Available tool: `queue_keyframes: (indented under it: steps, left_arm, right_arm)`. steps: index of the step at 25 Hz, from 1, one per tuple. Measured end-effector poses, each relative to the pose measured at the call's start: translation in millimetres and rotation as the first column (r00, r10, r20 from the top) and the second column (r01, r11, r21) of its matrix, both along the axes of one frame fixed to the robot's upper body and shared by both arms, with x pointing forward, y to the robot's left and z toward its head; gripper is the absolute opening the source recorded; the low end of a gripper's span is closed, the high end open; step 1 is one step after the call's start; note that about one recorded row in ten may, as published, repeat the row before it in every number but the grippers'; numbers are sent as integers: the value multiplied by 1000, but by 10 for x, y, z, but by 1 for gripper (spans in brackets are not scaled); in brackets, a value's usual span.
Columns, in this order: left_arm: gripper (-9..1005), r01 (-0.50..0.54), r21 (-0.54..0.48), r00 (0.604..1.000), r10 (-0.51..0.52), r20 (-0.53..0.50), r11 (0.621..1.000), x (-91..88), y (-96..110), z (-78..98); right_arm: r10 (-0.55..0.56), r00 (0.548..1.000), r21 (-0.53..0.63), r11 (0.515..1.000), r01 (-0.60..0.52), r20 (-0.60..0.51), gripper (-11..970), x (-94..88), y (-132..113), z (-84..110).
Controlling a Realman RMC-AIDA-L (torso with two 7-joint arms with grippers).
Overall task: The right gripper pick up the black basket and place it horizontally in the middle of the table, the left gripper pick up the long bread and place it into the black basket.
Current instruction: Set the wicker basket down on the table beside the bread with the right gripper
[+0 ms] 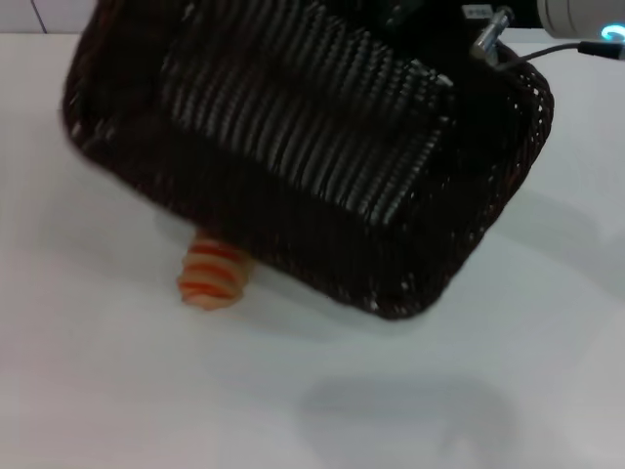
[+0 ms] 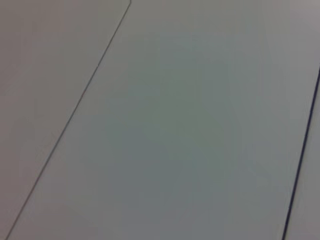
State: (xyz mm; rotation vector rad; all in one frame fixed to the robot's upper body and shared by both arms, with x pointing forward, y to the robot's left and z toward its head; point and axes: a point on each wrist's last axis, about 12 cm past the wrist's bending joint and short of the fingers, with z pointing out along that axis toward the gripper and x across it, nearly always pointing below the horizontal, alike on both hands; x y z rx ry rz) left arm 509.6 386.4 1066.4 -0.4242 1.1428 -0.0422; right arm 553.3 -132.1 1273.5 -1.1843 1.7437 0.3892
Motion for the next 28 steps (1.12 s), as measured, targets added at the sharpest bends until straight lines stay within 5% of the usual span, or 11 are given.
queue_keyframes:
  steps: [13,28]
  left_arm:
    - [858,-49,-11,998,50,37,999,99,1,82]
    - [858,-52,-4,999,52,13,999,177,-42,81]
  right_arm:
    - [265,939,-208,928,-310,-218,154,-23,61,103]
    - [240,875,-336,855,-395,-420,153,163,74,-182]
